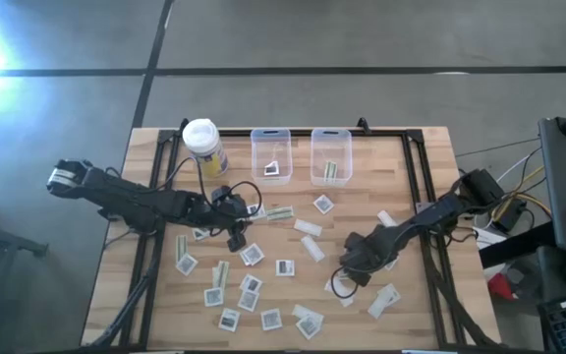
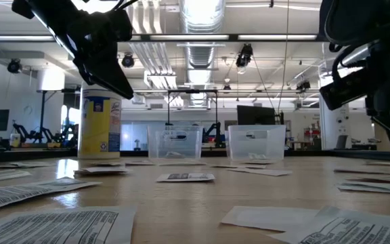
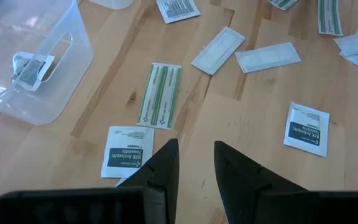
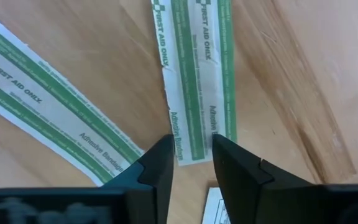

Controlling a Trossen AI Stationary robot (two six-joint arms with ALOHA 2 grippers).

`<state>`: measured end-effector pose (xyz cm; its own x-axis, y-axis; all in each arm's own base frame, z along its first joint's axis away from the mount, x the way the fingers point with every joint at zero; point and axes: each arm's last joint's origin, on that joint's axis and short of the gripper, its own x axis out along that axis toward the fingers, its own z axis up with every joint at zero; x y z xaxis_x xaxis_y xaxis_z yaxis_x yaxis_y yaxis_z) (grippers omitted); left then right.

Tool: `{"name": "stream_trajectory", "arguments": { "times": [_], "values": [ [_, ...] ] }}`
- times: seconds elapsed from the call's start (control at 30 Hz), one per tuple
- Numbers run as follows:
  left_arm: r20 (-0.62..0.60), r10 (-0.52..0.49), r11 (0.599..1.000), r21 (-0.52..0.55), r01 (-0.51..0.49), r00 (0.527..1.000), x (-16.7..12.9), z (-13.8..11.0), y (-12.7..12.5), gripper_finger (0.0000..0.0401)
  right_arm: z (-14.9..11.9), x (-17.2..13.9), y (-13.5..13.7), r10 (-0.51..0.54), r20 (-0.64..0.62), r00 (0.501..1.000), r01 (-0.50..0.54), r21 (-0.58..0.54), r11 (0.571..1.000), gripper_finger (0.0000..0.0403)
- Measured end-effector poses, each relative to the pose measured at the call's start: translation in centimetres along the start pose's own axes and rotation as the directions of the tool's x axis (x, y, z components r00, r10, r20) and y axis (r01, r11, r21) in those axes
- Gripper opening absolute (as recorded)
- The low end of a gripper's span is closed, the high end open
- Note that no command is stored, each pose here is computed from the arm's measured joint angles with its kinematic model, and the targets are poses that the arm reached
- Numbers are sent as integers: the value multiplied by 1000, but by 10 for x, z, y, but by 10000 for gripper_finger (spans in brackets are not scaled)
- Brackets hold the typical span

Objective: Pick & Place First Aid Supplies
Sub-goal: Put the bandage into the right transparent bin

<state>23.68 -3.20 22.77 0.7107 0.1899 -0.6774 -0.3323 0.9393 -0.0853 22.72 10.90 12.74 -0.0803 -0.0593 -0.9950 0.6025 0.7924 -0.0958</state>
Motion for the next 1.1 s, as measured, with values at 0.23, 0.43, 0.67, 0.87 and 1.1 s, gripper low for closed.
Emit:
{"name": "stream_trajectory", "arguments": {
  "times": [0.23, 0.43, 0.67, 0.87, 1.1],
  "values": [
    [-1, 0, 1000, 0, 0, 1000, 0, 0, 0, 94, 1, 1, 0, 7, 2, 1000, -7, 5, 1000, 73],
    [-2, 0, 1000, 1, 0, 1000, 0, 0, 0, 94, 1, -1, 0, 13, 5, 1000, -13, 7, 1000, 54],
    [-3, 0, 1000, 1, 0, 1000, 0, 0, 0, 94, 0, -5, -2, 25, 17, 1000, -25, 8, 1000, 35],
    [-3, 0, 1000, 2, 0, 1000, 0, 0, 0, 94, 0, -7, -2, 28, 22, 999, -28, 6, 1000, 16],
    [-4, 0, 1000, 2, 0, 1000, 0, 0, 0, 94, -1, -12, -5, 36, 35, 999, -36, 2, 999, 8]
  ]
}}
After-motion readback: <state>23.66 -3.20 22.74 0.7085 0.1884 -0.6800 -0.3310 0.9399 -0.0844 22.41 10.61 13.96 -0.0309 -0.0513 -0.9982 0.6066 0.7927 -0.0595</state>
